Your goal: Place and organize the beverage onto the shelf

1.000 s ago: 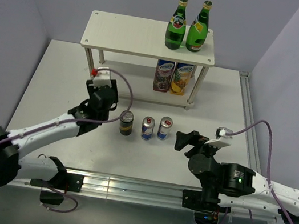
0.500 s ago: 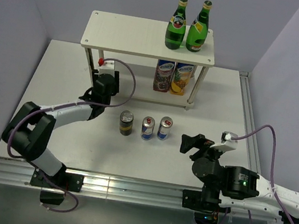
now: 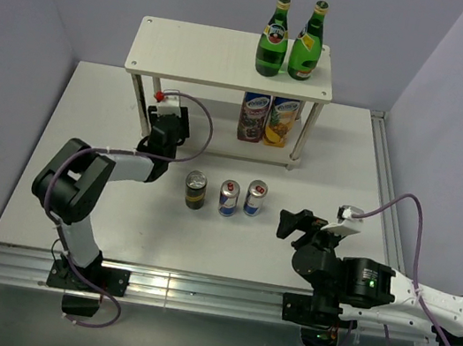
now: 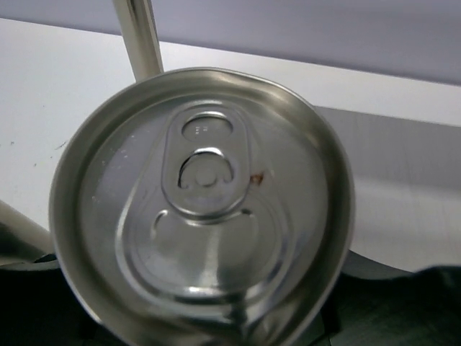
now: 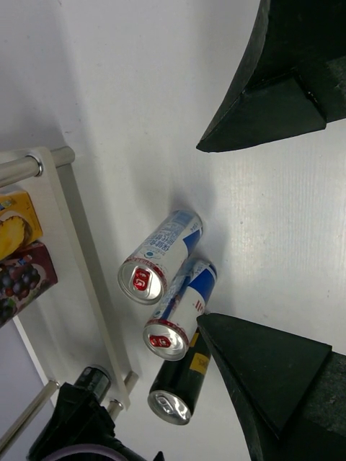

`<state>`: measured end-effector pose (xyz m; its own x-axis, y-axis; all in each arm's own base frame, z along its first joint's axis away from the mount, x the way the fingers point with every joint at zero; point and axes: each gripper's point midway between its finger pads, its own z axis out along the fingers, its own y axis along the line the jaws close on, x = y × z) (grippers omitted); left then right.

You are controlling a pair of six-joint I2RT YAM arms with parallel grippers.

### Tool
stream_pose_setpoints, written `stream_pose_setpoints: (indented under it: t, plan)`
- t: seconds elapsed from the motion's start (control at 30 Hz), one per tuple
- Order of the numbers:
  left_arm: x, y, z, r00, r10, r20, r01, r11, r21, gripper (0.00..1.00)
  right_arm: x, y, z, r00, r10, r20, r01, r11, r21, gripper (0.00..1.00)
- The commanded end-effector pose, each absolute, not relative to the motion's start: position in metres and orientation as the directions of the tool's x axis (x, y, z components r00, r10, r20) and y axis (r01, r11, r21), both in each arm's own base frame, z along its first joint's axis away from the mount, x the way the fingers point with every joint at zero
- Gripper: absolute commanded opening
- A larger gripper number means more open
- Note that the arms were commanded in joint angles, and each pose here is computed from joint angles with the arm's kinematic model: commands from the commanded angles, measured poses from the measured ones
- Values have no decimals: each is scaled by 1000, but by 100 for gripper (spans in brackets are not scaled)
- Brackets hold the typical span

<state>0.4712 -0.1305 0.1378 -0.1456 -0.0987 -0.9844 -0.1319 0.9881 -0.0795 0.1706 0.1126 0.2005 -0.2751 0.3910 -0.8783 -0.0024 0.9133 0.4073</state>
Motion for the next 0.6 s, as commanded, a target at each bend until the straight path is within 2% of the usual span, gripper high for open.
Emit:
stream_pose_setpoints:
  t: [0.0,0.3,0.47,0.57]
  plan:
    - [493,-131,202,82,-213,-974,-117,968,-221,0,174,114,208,-230,427,-874,7,899,437,100]
    - [504,-122,187,65,-207,-976,-147,966,-214,1,175,118,205,-231,417,-879,-1,904,428,100]
    - [512,-116,175,-15,-190,-982,-224,957,-182,3,175,119,204,-237,408,-882,-4,907,421,100]
    - [512,-119,178,-21,-192,-981,-210,960,-184,26,174,120,204,-240,406,-882,-6,908,420,100]
